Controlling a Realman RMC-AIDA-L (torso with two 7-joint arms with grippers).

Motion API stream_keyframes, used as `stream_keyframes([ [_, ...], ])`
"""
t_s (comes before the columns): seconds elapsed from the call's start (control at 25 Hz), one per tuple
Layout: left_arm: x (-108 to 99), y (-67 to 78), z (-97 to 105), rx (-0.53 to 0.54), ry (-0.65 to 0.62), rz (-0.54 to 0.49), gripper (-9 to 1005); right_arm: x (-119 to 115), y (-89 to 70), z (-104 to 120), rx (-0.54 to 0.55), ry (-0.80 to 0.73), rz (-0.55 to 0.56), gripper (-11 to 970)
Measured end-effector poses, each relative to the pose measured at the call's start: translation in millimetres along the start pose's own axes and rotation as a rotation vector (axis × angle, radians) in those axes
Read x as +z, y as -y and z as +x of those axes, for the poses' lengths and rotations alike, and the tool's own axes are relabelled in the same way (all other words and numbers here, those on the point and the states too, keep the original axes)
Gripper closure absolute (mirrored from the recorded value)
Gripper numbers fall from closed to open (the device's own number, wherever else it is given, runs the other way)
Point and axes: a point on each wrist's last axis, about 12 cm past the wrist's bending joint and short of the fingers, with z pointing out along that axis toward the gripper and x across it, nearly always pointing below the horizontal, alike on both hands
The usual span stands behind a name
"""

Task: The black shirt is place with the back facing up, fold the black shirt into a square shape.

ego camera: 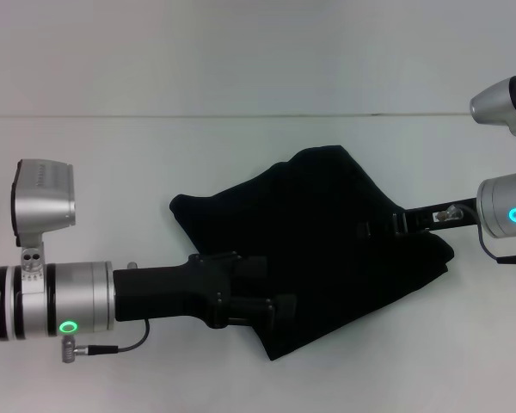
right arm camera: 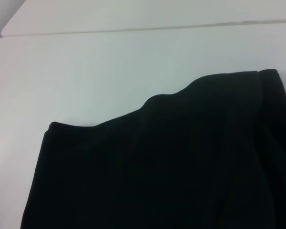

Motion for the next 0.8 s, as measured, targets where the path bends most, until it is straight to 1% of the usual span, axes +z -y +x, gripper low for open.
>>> stream_keyframes([
  [0.64,0.6,0.1,1.6,-0.018,0.000,0.000,124,0.2,2.5,1.7,-0.001,0.012,0.008,656],
  [0.72,0.4,-0.1,1.3,-0.018,0.001,-0.001,124,0.3,2.5,1.9,-0.002,0.012,0.007,883],
  [0.8,0.4,-0.1,1.1,-0.018,0.003,-0.001,125,0.3,2.5,1.9,-0.006,0.012,0.007,887],
])
